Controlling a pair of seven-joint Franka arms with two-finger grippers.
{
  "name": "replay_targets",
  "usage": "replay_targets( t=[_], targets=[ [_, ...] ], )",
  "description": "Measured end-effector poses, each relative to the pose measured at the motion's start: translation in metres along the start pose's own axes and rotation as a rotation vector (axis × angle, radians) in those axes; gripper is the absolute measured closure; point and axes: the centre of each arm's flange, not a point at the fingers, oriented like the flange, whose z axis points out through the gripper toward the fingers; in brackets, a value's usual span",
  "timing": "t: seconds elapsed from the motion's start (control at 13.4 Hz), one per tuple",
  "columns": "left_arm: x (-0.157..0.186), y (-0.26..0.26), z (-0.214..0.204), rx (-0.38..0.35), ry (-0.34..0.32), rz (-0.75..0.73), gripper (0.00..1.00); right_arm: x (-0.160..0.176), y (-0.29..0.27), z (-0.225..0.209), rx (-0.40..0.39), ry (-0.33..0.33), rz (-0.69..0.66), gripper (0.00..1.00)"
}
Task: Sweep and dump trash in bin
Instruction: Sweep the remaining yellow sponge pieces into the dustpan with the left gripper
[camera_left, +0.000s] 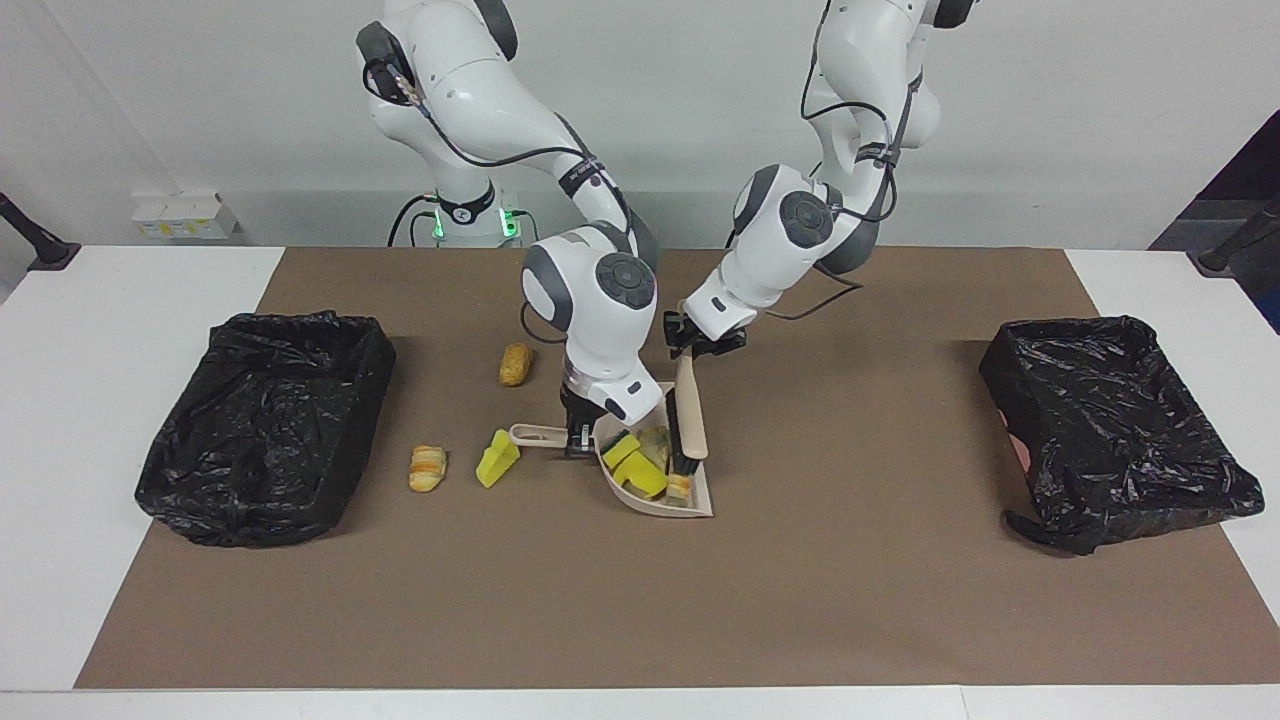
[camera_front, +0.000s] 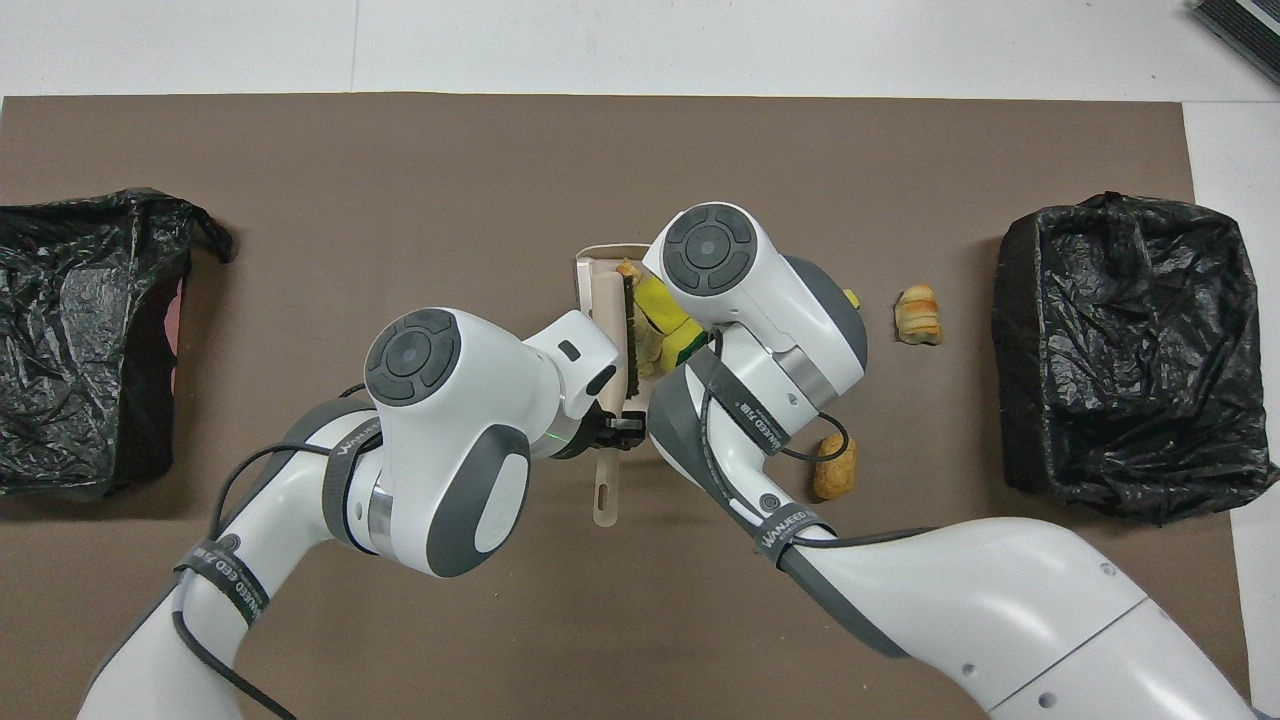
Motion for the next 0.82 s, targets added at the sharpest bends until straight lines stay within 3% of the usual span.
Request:
replay_targets(
  t=[0.3, 0.45, 0.82],
  targets=[
    [-0.016, -0.007, -0.019, 0.02, -0.109, 0.061, 0.74, 0.004, -0.002, -0.001, -0.004, -0.005, -0.009, 0.69],
    [-0.014, -0.02, -0.026, 0.033, -0.135, -0.007, 0.74, 0.004, -0.002, -0.001, -0.004, -0.005, -0.008, 0.69],
    [-0.034, -0.045, -0.077, 0.238, -0.146, -0.17, 0.74, 0.003, -0.001, -0.001, -0.003, -0.003, 0.016, 0.69]
  ],
)
